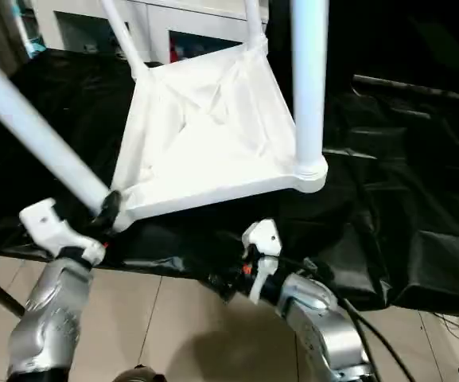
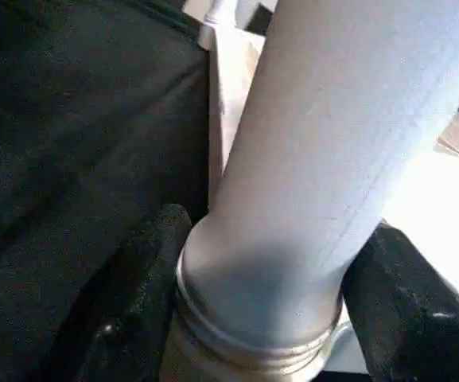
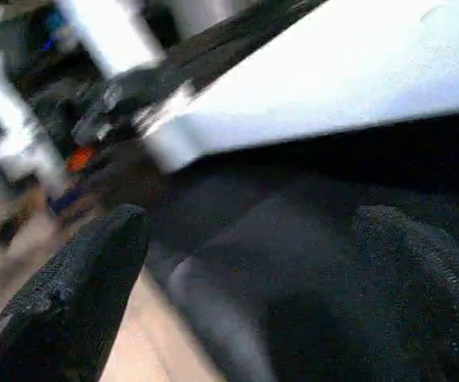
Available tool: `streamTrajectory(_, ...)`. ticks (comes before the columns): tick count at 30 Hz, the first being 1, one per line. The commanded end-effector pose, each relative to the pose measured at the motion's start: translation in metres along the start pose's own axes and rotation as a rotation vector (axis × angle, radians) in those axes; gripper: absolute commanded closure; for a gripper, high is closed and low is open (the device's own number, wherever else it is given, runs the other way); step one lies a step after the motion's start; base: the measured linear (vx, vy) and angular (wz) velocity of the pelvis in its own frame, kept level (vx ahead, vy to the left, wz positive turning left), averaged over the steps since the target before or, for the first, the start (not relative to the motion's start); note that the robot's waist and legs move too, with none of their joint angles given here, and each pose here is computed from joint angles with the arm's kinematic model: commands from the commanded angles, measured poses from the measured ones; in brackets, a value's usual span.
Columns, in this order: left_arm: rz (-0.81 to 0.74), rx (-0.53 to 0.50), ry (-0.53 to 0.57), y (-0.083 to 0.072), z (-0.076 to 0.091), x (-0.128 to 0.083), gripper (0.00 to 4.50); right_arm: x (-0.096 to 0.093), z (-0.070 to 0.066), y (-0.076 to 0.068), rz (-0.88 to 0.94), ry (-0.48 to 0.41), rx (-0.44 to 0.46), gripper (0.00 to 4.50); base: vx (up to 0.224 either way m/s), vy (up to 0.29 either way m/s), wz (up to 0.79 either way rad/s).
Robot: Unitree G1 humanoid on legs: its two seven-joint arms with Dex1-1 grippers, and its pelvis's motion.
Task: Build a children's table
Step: Flip table
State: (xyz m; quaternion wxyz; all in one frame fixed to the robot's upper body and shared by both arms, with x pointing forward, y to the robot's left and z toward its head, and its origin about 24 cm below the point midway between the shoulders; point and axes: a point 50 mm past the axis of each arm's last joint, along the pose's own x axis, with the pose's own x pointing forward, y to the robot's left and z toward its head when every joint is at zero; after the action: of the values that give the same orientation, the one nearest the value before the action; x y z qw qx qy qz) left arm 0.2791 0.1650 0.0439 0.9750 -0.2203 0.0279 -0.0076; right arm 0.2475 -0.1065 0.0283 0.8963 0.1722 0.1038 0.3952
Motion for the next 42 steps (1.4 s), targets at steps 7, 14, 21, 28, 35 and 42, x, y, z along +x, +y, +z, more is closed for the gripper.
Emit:
streamTrajectory(7, -0.117, -0.073, -0.032, -0.041, 0.001, 0.018, 1.76, 0.007, 0.021, -0.015, -0.152, -0.229, 0.275, 0.00, 0.000, 0.000, 0.00)
streamTrajectory(14, -0.133, -0.066, -0.030, -0.050, -0.002, 0.021, 1.76, 0.039, 0.044, -0.026, -0.137, -0.385, 0.507, 0.00, 0.000, 0.000, 0.00)
streamTrajectory(21, -0.136, -0.077, -0.029, -0.055, -0.005, 0.019, 1.76, 0.053, 0.057, -0.048, -0.306, -0.432, 0.578, 0.00, 0.000, 0.000, 0.00)
streamTrajectory(28, -0.107, -0.117, -0.038, -0.052, -0.005, 0.017, 1.76, 0.055, 0.060, -0.058, -0.340, -0.439, 0.615, 0.00, 0.000, 0.000, 0.00)
streamTrajectory(35, -0.075, -0.161, -0.050, -0.048, -0.005, 0.019, 1.76, 0.055, 0.064, -0.052, -0.292, -0.441, 0.597, 0.00, 0.000, 0.000, 0.00)
streamTrajectory(42, -0.189, -0.229, -0.031, -0.059, -0.007, 0.018, 1.76, 0.061, 0.065, -0.060, -0.327, -0.424, 0.612, 0.00, 0.000, 0.000, 0.00)
